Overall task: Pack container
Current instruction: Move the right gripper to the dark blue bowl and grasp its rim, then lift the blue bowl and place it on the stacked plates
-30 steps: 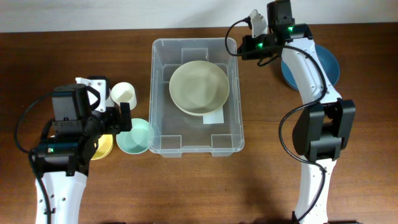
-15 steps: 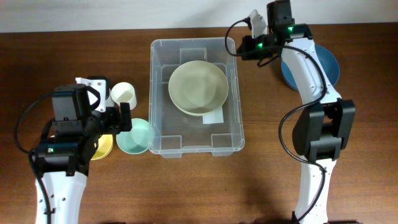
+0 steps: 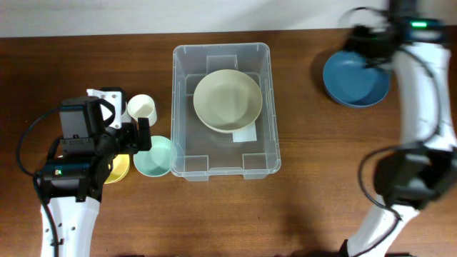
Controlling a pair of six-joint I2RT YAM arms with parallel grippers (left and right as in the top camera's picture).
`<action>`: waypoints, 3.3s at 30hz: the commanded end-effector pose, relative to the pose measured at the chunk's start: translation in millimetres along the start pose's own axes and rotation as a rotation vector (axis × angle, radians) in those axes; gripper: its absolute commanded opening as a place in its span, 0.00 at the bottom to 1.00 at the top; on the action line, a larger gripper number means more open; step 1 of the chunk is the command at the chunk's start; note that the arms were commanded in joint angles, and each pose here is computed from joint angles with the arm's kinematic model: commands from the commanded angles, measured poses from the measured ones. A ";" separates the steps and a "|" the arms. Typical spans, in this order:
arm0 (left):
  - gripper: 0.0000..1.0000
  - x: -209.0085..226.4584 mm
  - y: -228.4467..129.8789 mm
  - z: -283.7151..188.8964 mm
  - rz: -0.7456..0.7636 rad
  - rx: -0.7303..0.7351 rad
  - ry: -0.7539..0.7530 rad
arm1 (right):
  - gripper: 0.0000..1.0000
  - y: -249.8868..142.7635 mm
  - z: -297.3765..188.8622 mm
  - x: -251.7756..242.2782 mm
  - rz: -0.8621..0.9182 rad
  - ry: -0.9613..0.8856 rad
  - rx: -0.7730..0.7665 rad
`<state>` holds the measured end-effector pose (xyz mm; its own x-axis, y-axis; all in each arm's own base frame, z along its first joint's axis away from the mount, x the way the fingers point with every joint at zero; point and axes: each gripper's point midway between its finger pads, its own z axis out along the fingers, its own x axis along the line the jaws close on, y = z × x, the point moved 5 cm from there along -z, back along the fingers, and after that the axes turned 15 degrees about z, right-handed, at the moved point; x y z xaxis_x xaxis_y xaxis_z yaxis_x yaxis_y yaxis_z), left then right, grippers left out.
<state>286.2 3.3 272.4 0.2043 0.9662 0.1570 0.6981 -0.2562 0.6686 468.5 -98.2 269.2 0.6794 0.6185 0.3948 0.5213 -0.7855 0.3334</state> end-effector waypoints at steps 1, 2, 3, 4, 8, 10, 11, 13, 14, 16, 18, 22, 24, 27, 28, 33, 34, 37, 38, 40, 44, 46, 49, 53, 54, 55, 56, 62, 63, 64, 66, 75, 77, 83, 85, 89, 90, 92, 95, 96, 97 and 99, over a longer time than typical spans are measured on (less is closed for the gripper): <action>1.00 2.1 5.9 -4.0 -0.009 -0.021 0.002 | 0.95 25.6 -1.0 -43.1 0.217 0.057 0.077; 1.00 2.1 5.9 -4.0 -0.009 -0.021 0.002 | 0.95 27.0 0.9 -48.0 0.224 0.064 0.090; 1.00 2.1 5.9 -4.0 -0.009 -0.021 0.002 | 0.95 29.3 8.3 -60.9 0.237 0.068 0.122; 1.00 2.1 5.9 -4.0 -0.009 -0.021 0.002 | 0.95 29.6 13.4 -68.3 0.240 0.067 0.141; 1.00 2.1 5.9 -4.0 -0.009 -0.021 0.002 | 0.95 21.5 48.5 -95.7 0.249 0.024 0.218; 1.00 2.1 5.9 -4.0 -0.009 -0.021 0.002 | 0.95 15.1 71.2 -100.6 0.223 0.046 0.261; 1.00 2.0 5.9 -4.0 -0.009 -0.021 0.002 | 0.95 12.0 80.8 -101.6 0.221 0.057 0.280; 1.00 2.1 5.9 -4.0 -0.009 -0.021 0.002 | 0.95 8.1 99.9 -108.0 0.239 0.042 0.309; 1.00 2.1 5.8 -4.0 -0.009 -0.020 0.002 | 0.95 7.2 105.8 -110.4 0.248 0.033 0.315; 1.00 2.1 5.9 -4.0 -0.009 -0.021 0.002 | 0.95 6.0 118.3 -115.1 0.253 0.020 0.322; 1.00 2.1 5.9 -4.0 -0.009 -0.021 0.002 | 0.95 2.4 135.6 -122.1 0.261 0.003 0.340; 1.00 2.0 5.9 -4.0 -0.009 -0.021 0.002 | 0.93 -7.4 165.1 -131.6 0.270 -0.020 0.379; 1.00 2.0 5.9 -4.0 -0.009 -0.021 0.002 | 0.92 -13.3 176.1 -133.6 0.267 -0.026 0.399; 1.00 2.0 5.9 -4.0 -0.009 -0.021 0.002 | 0.92 -19.3 185.0 -132.1 0.258 -0.031 0.413; 1.00 2.0 5.9 -4.0 -0.009 -0.021 0.002 | 0.91 -20.4 187.9 -131.2 0.252 -0.032 0.412; 1.00 2.0 6.0 -4.0 -0.009 -0.021 0.002 | 0.85 -23.0 191.3 -122.2 0.227 -0.019 0.404; 1.00 2.0 5.9 -4.0 -0.009 -0.021 0.002 | 0.81 -23.7 191.5 -121.1 0.224 -0.019 0.405; 0.99 2.0 5.9 -4.0 -0.009 -0.021 0.002 | 0.66 -24.3 191.5 -120.1 0.222 -0.018 0.406; 1.00 2.0 5.9 -4.0 -0.009 -0.021 0.002 | 0.61 -24.2 191.7 -120.1 0.222 -0.018 0.405; 1.00 2.0 6.0 -4.0 -0.009 -0.021 0.002 | 0.54 -24.1 191.6 -120.0 0.222 -0.018 0.405; 1.00 2.1 5.9 -4.0 -0.009 -0.021 0.002 | 0.34 -24.5 191.3 -120.6 0.224 -0.020 0.408; 1.00 2.0 5.9 -4.0 -0.009 -0.021 0.002 | 0.21 -24.5 191.4 -120.6 0.224 -0.020 0.408; 1.00 2.0 5.9 -4.0 -0.009 -0.021 0.002 | 0.13 -24.7 191.2 -120.6 0.225 -0.020 0.409; 1.00 2.0 5.9 -4.0 -0.009 -0.021 0.002 | 0.04 -26.3 189.7 -120.3 0.228 -0.019 0.420; 1.00 2.0 5.9 -4.0 -0.009 -0.021 0.002 | 0.04 -26.3 186.4 -117.9 0.229 -0.007 0.425; 1.00 2.0 5.8 -4.0 -0.009 -0.020 0.001 | 0.04 -25.4 183.5 -115.2 0.229 0.006 0.426; 1.00 2.0 5.8 -4.0 -0.009 -0.020 0.001 | 0.04 -23.5 178.3 -111.1 0.227 0.023 0.422; 1.00 2.0 5.8 -4.0 -0.009 -0.020 0.001 | 0.04 7.7 102.9 -65.0 0.103 0.150 0.272; 1.00 2.0 5.8 -4.0 -0.009 -0.020 0.001 | 0.04 11.4 85.7 -55.1 0.080 0.173 0.242; 1.00 2.1 5.8 -4.0 -0.009 -0.020 0.002 | 0.04 14.0 61.9 -41.5 0.052 0.204 0.206; 1.00 2.1 5.8 -4.0 -0.009 -0.020 0.002 | 0.04 11.8 22.5 -18.3 -0.024 0.259 0.149; 1.00 2.0 5.8 -4.0 -0.009 -0.020 0.001 | 0.04 -92.2 -73.0 86.5 -0.366 0.417 0.144; 1.00 2.0 5.8 -4.0 -0.009 -0.020 0.001 | 0.04 -118.2 -67.4 99.8 -0.423 0.384 0.163; 1.00 2.0 5.7 -4.0 -0.009 -0.020 0.002 | 0.04 -185.1 -36.0 127.5 -0.560 0.290 0.221; 1.00 2.0 5.7 -4.0 -0.009 -0.020 0.002 | 0.04 -198.6 -23.5 131.1 -0.575 0.262 0.239; 1.00 2.0 5.8 -4.0 -0.009 -0.020 0.001 | 0.04 -217.6 6.3 132.4 -0.593 0.219 0.296; 1.00 2.0 5.8 -4.0 -0.009 -0.020 0.001 | 0.04 -219.9 12.2 131.7 -0.595 0.210 0.306; 1.00 2.0 5.8 -4.0 -0.009 -0.020 0.001 | 0.04 -224.8 22.0 130.6 -0.599 0.193 0.324; 1.00 2.0 5.7 -4.0 -0.009 -0.020 0.002 | 0.13 -229.1 29.4 129.9 -0.622 0.185 0.336; 1.00 2.0 5.8 -4.0 -0.009 -0.020 0.001 | 0.24 -229.4 29.3 130.2 -0.628 0.187 0.335; 1.00 2.0 5.8 -4.0 -0.009 -0.020 0.001 | 0.25 -229.4 29.3 130.6 -0.632 0.189 0.333; 1.00 2.0 5.8 -4.0 -0.009 -0.020 0.001 | 0.25 -229.9 29.1 131.3 -0.642 0.195 0.334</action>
<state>286.1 3.3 272.3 0.2044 0.9662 0.1568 0.6986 -0.2562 0.6681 453.6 158.3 216.1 0.1355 0.9190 0.3702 0.9338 -0.2433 0.2622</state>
